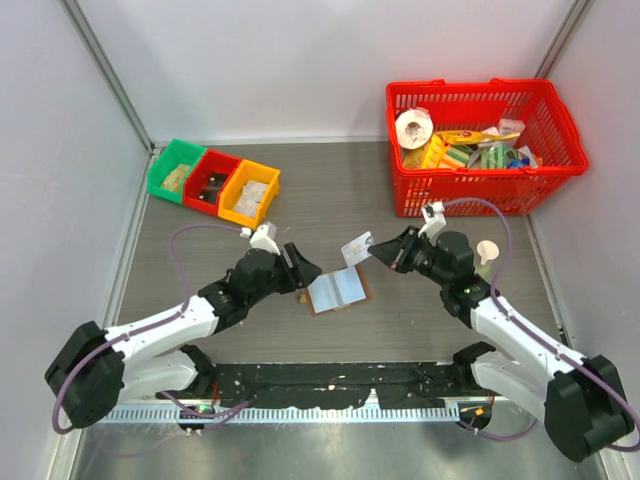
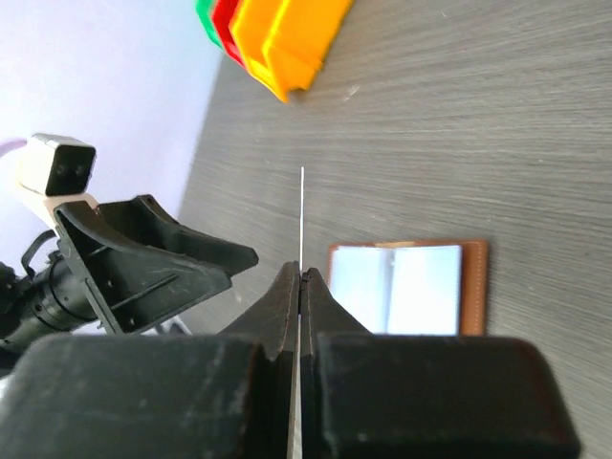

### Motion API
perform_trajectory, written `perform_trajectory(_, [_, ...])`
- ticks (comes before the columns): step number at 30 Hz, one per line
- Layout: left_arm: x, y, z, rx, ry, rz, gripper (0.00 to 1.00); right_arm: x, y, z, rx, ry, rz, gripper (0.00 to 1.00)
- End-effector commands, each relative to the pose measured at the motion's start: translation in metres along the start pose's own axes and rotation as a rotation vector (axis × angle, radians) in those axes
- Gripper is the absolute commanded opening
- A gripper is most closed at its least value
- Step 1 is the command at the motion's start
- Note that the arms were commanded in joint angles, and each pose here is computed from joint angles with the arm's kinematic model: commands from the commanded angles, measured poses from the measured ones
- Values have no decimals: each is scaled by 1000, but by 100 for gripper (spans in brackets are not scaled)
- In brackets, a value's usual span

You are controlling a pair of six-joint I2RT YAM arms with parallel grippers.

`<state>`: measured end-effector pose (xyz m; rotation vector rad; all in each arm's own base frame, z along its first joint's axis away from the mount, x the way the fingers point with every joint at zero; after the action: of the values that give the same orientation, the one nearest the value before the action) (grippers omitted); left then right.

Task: Take the credit cards out of the card holder
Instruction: Pick up the credit card from the card holder.

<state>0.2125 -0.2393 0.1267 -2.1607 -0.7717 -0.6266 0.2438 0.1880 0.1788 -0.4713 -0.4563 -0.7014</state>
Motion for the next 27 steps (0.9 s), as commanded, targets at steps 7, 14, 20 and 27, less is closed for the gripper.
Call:
perform_trajectory(7, [61,-26,-77,-399,-116,-266,87,41,-33,57,331,221,-375,1])
perform_trajectory(14, [68,-26,-107,-564,-134,-280,81,32,-34,77,396,240,-382,1])
perform_trajectory(20, [74,-27,-123,-638,-128,-300,71,22,-30,86,424,236,-372,1])
perform_trajectory(27, [77,-30,-128,-676,-132,-321,32,18,-25,86,417,246,-378,1])
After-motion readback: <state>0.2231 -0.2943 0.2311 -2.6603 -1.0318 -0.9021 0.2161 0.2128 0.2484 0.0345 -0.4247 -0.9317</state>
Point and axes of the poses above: each gripper's point midway between its finger pads, its own y axis out along the fingers, its own z axis along the line the jaws close on, x = y × z, the point moved 3 cm from there along -y, back along the fingers, and after that the axes turned 6 degrees about y, right-handed, at the moved point
